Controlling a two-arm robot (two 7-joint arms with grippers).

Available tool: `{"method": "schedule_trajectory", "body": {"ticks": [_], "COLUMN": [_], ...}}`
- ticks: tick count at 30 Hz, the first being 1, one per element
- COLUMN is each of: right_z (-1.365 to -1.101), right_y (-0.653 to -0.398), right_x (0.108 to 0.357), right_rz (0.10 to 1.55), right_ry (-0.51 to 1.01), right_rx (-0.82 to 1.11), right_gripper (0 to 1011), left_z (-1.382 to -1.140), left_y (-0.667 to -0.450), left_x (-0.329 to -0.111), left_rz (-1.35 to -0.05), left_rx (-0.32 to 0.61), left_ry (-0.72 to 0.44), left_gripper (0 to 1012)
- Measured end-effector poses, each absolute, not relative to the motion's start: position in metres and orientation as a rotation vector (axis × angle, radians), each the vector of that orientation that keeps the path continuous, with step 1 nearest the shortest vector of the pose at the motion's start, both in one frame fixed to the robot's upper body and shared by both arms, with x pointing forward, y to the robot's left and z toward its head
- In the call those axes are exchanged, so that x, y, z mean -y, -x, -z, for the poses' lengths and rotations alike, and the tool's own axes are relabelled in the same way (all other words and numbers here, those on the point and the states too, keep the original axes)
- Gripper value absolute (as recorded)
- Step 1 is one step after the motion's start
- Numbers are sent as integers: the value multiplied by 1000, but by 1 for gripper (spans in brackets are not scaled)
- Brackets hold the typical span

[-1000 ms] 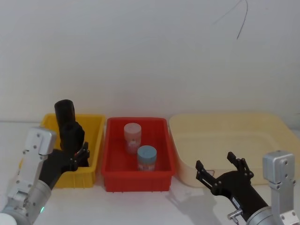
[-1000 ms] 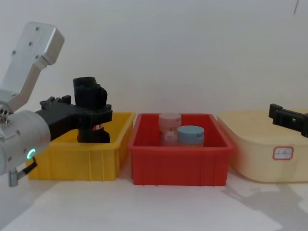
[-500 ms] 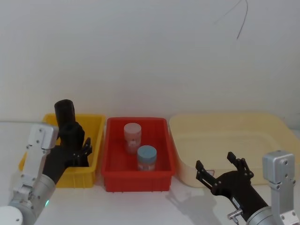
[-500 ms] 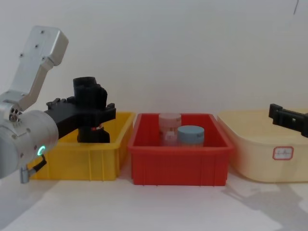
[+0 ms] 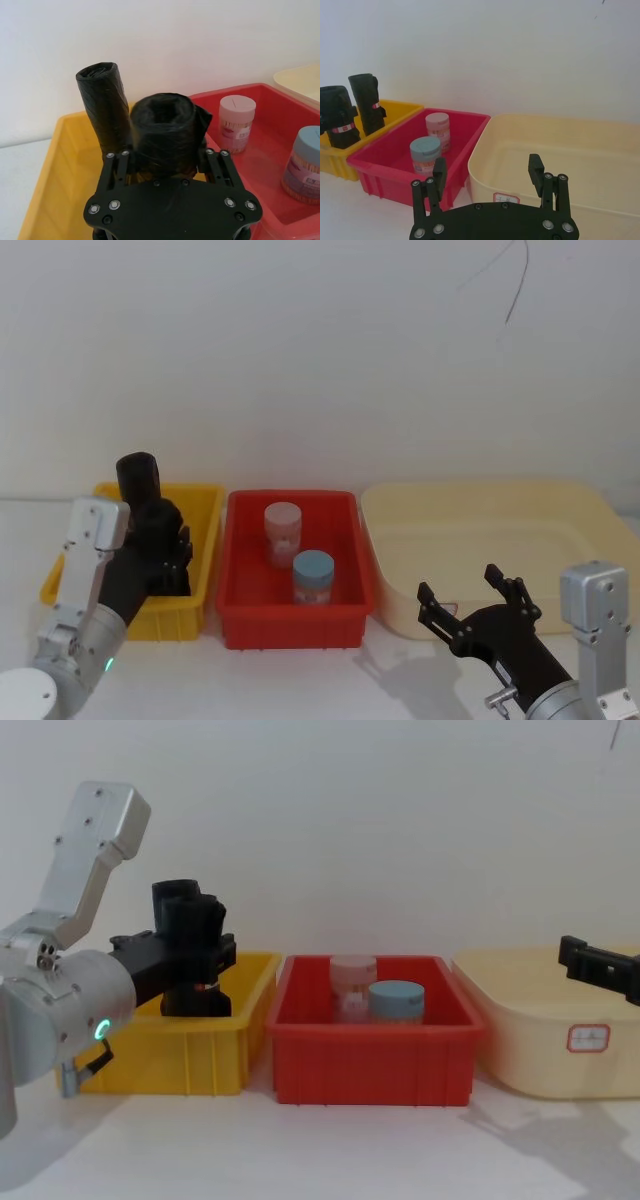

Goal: Pick up the garbage bag with the one hand and transfer it to the other hand.

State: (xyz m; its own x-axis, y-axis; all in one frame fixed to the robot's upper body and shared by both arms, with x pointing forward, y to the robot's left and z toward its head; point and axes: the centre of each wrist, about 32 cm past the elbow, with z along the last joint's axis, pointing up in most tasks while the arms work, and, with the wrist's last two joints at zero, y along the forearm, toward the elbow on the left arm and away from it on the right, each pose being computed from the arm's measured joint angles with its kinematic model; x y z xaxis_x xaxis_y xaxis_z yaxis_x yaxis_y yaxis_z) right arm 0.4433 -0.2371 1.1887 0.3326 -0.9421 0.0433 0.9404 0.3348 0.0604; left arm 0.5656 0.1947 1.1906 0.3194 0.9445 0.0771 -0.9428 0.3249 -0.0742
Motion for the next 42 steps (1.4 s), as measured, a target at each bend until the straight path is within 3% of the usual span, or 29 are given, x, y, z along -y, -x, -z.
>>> {"method": "schedule_trajectory", "body": {"ticks": [6, 12, 27, 42], "right_z": [-1189, -1189, -1189, -1189], "right_y": [-443, -443, -443, -443], "right_x": [237, 237, 237, 237], "right_rz": [1229, 1230, 1229, 1230], "right_ry": [-26, -26, -26, -26], "right_rx": [75, 75, 75, 75], "right_gripper": [1000, 1000, 1001, 1000], "left_z": [-1192, -1201, -1240, -1270], "left_y": [-568, -568, -573, -585], "left_x": [-194, -194, -188, -166], "left_rz": [-1237, -1234, -1154, -954], "left_rx": [111, 126, 229, 275], "left_ry": [25, 49, 143, 214], "left_gripper": [475, 418, 355, 355]}}
